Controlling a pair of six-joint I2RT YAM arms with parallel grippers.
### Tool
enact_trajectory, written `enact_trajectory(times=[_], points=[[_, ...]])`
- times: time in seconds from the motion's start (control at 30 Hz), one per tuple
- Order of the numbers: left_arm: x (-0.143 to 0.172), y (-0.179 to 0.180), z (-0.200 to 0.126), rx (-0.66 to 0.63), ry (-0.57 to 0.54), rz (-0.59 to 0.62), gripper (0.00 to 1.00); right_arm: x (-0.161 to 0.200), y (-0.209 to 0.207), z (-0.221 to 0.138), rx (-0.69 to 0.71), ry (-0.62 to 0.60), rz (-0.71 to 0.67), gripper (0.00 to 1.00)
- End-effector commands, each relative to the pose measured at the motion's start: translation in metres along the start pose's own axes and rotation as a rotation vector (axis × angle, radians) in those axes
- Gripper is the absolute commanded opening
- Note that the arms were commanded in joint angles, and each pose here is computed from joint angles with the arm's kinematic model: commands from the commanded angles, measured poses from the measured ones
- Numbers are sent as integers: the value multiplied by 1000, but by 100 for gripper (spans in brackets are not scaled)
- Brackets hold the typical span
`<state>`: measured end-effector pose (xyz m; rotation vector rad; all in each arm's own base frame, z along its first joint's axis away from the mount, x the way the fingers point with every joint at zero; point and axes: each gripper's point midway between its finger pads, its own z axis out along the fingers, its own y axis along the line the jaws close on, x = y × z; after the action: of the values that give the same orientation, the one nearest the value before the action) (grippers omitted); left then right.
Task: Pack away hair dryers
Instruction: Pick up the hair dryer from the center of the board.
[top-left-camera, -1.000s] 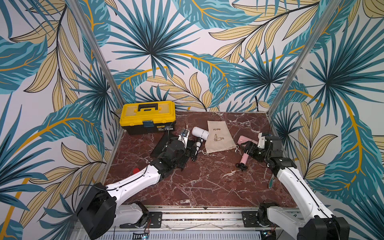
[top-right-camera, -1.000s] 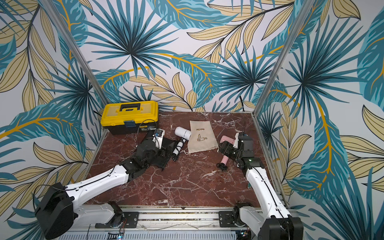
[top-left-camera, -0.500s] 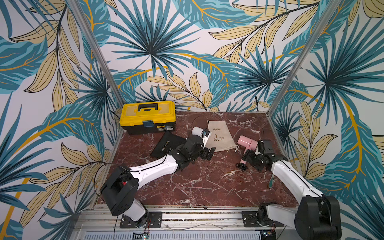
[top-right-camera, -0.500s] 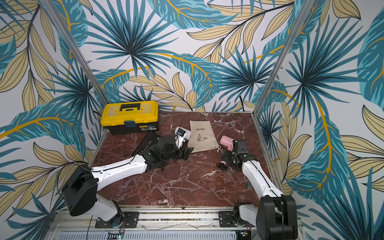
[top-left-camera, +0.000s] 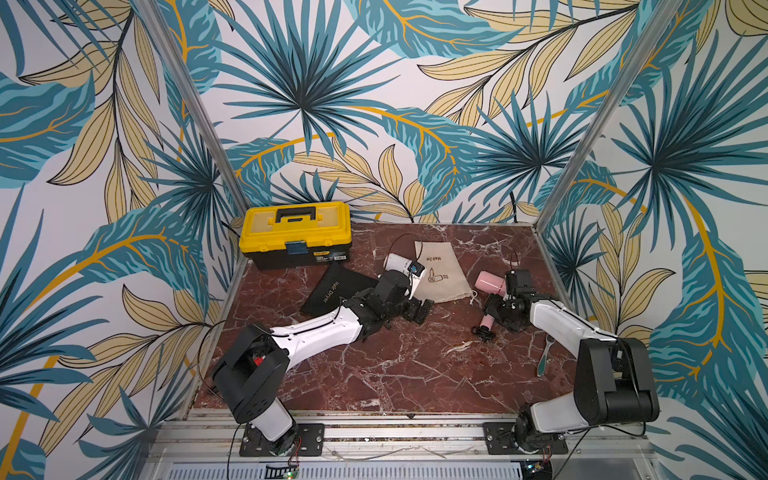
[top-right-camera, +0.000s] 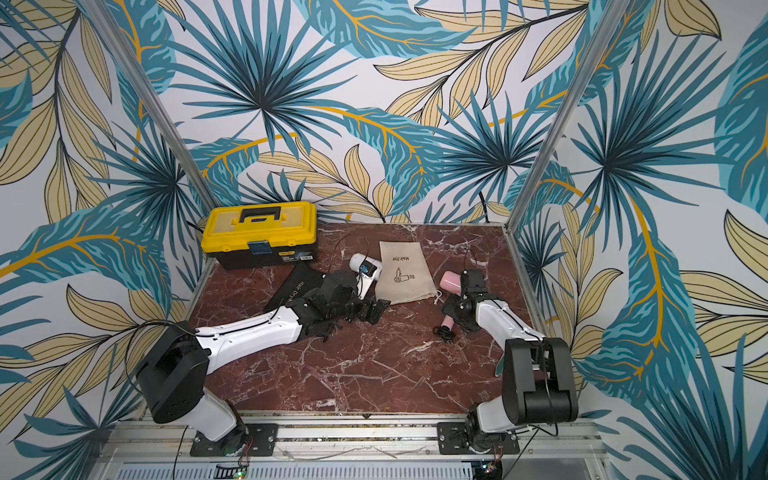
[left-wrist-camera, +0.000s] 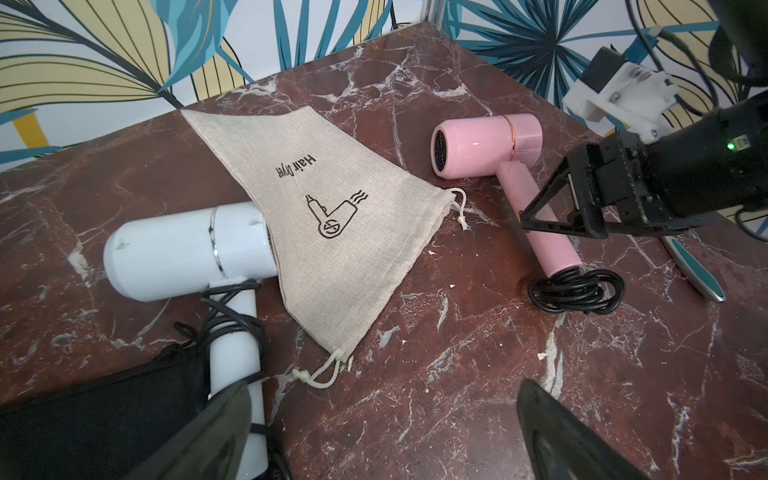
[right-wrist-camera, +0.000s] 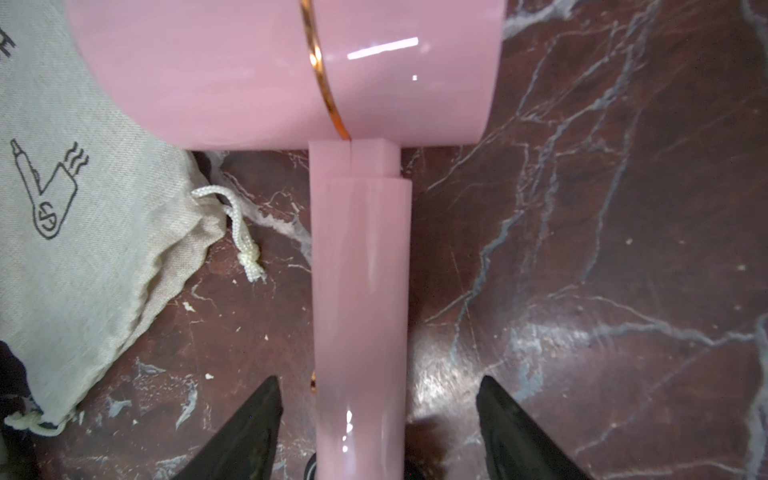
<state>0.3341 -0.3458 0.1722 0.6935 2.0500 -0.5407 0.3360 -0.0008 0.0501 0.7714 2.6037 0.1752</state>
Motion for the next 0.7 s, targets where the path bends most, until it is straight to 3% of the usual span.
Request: enact_trajectory(times=[0.0, 0.17, 0.33, 0.5, 0.67], points=[[-18, -5, 1, 12, -27, 7, 100, -8, 4, 7, -1, -4, -23, 69], [-18, -5, 3, 13, -24, 2, 100, -6, 10, 17, -22, 32, -24, 63], [-17, -4, 4, 7, -23, 1, 100, -7, 7, 15, -14, 16, -42, 49], [-19, -4, 5, 3, -26, 8, 99, 0, 1, 22, 9, 42, -63, 46], [-23, -4, 6, 2, -32, 2, 99, -2, 3, 16, -3, 26, -90, 29]])
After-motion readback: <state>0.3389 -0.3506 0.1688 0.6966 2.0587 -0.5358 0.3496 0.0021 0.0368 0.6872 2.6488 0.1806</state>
